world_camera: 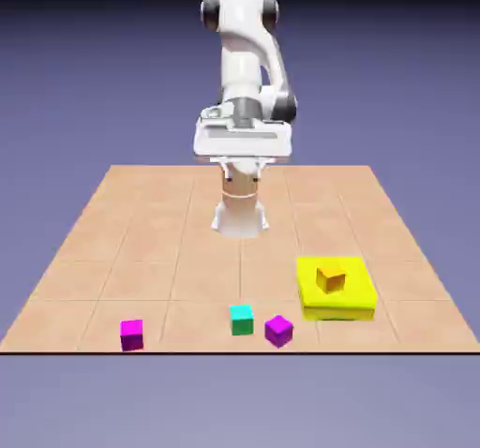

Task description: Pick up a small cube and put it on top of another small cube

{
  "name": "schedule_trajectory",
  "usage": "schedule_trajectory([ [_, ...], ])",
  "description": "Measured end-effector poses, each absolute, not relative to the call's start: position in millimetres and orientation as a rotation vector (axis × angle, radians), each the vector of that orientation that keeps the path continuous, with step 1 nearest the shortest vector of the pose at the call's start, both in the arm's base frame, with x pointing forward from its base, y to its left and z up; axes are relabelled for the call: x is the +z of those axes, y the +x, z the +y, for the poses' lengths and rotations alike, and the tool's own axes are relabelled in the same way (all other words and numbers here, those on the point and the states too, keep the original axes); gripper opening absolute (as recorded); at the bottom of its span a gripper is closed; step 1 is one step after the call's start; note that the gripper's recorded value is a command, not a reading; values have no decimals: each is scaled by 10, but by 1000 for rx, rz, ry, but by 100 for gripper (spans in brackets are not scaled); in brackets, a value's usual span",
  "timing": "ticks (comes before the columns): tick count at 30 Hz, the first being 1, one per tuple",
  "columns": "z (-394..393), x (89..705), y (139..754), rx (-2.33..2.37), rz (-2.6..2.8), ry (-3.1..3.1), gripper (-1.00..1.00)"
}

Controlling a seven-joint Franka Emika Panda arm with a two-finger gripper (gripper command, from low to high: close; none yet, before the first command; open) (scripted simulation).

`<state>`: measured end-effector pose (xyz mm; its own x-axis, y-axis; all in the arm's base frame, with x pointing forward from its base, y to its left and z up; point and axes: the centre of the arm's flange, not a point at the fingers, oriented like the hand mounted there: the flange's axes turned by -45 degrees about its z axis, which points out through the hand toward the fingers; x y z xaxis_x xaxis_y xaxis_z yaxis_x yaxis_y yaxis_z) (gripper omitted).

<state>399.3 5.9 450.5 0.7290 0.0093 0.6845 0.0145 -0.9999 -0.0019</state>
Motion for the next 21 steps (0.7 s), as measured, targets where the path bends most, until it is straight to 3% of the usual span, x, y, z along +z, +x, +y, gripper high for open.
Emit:
schedule_trajectory([
  [21,499,2419,5223,69,1051,-2825,0],
])
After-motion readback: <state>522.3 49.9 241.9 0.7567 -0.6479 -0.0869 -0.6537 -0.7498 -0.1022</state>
